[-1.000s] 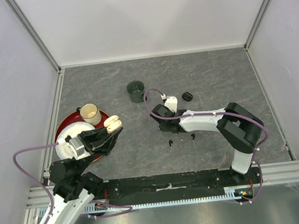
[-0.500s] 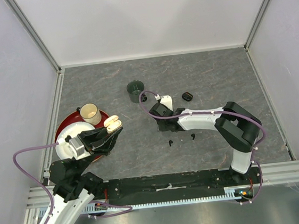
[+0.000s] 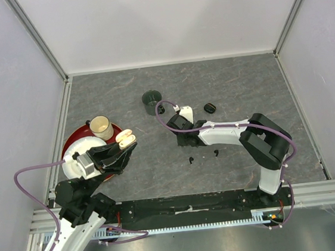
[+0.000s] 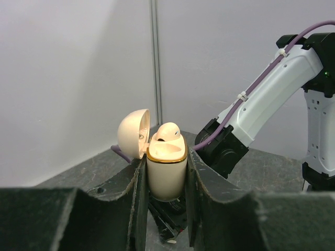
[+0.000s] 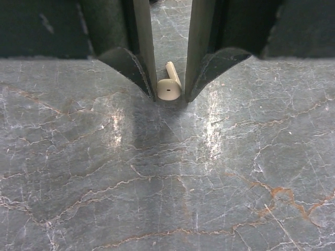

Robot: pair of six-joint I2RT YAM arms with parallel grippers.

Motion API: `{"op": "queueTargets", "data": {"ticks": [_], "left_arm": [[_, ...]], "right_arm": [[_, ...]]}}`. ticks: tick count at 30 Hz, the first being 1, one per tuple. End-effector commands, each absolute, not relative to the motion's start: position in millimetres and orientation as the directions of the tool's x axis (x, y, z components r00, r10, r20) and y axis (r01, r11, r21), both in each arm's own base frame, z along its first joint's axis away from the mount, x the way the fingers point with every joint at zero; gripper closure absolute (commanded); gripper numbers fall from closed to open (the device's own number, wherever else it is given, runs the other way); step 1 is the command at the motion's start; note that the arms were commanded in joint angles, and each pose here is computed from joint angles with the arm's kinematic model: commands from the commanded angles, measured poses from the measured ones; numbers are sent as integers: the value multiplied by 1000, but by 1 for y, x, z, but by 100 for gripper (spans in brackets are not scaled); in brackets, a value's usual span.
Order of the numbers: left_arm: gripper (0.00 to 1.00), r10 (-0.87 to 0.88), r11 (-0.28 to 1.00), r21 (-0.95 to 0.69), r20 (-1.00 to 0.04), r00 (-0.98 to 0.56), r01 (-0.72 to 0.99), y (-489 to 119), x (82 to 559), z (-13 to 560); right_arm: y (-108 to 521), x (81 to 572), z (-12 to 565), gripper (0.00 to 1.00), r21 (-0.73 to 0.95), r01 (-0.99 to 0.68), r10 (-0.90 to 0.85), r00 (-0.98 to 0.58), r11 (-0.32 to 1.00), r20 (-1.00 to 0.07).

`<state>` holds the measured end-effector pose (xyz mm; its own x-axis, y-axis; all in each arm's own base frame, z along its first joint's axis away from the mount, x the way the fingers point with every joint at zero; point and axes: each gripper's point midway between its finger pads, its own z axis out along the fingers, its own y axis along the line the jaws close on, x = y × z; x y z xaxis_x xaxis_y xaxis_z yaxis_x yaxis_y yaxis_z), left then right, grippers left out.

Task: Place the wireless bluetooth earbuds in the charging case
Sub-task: Pick up the earbud from the center of the board.

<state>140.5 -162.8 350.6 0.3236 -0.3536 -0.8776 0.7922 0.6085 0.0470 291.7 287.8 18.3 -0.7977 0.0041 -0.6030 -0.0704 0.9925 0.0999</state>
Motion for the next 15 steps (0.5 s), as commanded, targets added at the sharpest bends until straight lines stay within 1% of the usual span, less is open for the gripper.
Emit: {"op": "queueTargets", "data": {"ticks": [1,10,11,12,14,15], "left_arm": [[98,-354,629,62,-864,356,775,-158,140,358],[98,-356,627,59,-865,353,777,-158,140,357],[98,-356,625,59,-866,352,778,-158,139,357],[98,-356,625,59,-866,352,778,-158,139,357],[98,-358,625,57,-865,352,778,-158,139,358],[98,-357,625,57,-866,350,778,-158,139,357]], "right_arm": [[280,280,1,66,69,-56,-9,-836,996,-549],[278,278,3,71,72,-54,-6,-837,996,-547],[278,278,3,73,74,-54,-5,-838,996,-545],[279,279,3,76,75,-57,-7,-838,996,-545],[280,279,5,78,78,-60,-7,-837,995,-547],[280,279,7,83,80,-60,-7,-835,995,-550]]}}
